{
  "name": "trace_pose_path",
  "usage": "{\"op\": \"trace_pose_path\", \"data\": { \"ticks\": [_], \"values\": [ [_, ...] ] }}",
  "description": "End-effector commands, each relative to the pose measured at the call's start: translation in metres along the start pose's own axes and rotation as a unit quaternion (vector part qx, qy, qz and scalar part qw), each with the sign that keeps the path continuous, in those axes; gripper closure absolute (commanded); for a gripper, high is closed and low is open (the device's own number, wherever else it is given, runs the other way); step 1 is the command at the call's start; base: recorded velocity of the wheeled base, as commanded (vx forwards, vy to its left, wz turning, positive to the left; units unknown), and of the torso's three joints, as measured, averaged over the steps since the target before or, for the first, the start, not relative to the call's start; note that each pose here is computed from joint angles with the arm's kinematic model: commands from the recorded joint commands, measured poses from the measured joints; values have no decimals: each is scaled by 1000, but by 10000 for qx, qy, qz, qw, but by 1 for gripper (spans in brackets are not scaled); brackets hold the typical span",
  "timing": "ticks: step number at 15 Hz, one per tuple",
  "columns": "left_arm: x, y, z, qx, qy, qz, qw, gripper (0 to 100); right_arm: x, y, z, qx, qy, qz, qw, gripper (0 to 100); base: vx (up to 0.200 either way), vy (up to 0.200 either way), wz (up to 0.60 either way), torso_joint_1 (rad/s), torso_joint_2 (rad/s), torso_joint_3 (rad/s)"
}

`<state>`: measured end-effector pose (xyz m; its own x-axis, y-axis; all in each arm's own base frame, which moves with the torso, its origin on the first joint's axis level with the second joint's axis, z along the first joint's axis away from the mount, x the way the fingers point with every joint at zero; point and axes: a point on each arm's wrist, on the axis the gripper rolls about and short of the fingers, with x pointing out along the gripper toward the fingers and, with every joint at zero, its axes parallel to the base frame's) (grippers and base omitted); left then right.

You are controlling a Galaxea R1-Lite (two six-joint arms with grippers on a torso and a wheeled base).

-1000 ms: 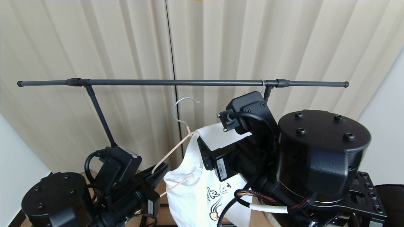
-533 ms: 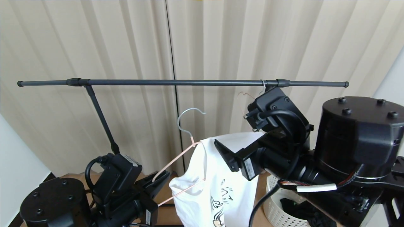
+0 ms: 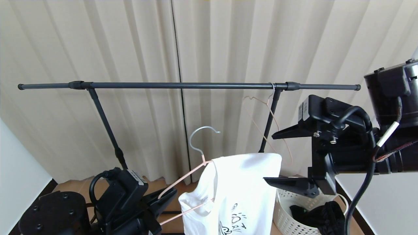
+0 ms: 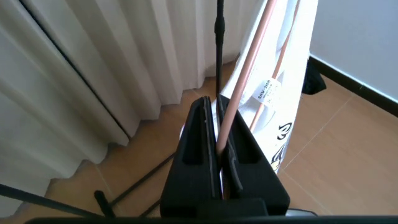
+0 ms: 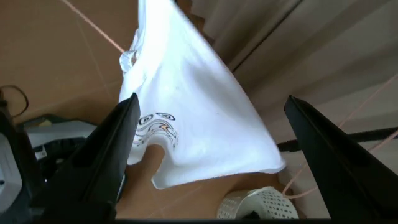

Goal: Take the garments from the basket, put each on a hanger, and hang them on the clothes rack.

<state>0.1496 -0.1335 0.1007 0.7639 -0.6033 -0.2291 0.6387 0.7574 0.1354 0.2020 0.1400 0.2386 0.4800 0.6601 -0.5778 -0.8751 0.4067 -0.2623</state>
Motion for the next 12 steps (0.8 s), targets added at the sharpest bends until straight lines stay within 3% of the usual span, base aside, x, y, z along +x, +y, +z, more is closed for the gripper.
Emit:
{"op": "trace_pose_path", "data": {
  "ticks": [1,5,12],
  "values": [
    [-4,-1,-3,58,-1,-124,9999,100,8,-36,-5,-194,243,346,9989,0,0,0,0,0,0,0],
    [-9,-4,-3,208,-142,-334,9991,100,43,-55,-13,-795,414,1517,9844,0,0,0,0,0,0,0],
    [-9,-8,-4,231,-141,-425,9987,100,66,-45,-13,-808,372,1978,9762,0,0,0,0,0,0,0]
  ]
}}
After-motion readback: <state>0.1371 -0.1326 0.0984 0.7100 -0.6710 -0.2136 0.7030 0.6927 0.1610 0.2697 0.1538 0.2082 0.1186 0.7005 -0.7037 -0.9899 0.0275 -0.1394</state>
